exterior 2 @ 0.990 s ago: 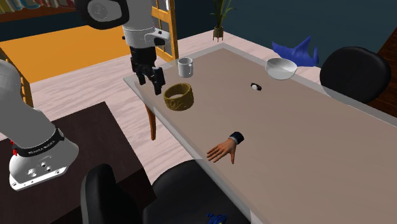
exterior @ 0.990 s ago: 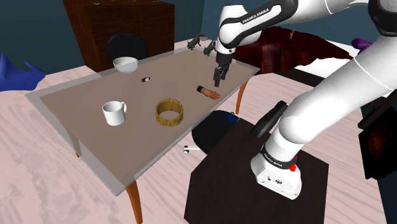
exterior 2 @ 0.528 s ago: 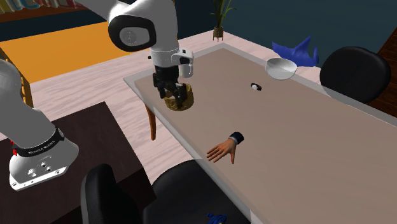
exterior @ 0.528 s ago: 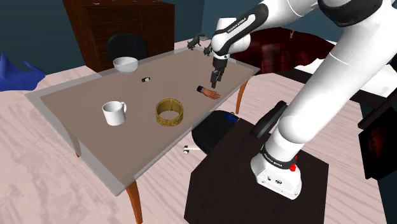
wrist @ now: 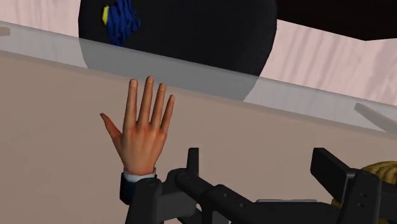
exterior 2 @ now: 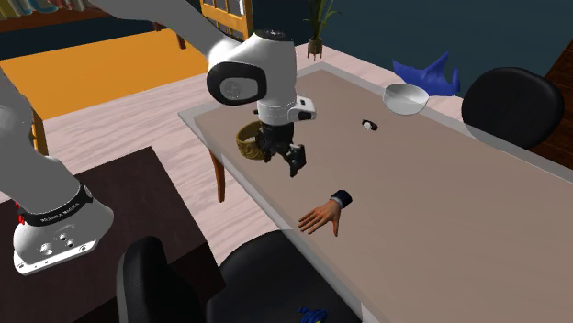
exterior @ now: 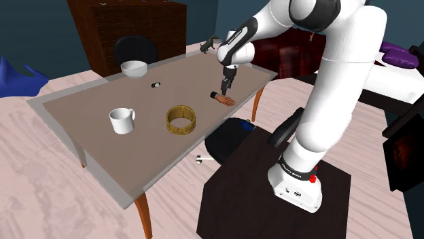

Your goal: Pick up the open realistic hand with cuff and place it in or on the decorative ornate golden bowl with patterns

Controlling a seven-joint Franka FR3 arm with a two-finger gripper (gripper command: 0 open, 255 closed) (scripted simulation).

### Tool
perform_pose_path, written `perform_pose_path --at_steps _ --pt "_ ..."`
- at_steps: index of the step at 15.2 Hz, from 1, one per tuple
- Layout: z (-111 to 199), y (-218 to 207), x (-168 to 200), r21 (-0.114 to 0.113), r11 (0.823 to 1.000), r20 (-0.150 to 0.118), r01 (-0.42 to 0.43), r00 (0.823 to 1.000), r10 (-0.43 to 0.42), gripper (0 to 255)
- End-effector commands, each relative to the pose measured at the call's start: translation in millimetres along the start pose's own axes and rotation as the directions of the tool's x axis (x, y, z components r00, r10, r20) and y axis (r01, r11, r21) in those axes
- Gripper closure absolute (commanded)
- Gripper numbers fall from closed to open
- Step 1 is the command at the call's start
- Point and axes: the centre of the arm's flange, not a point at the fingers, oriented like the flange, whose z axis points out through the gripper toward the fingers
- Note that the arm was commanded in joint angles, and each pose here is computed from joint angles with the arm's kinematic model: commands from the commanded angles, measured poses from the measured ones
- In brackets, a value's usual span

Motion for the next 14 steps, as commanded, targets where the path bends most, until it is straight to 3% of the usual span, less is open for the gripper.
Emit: perform_pose_path --at_steps 1,14 --pt "17.2 17.9 8.9 -0.004 1.0 -0.005 0.007 1.0 -0.007 0" --pt "111.1 128.1 77.2 -0.029 0.998 -0.037 0.047 0.998 -0.048 0"
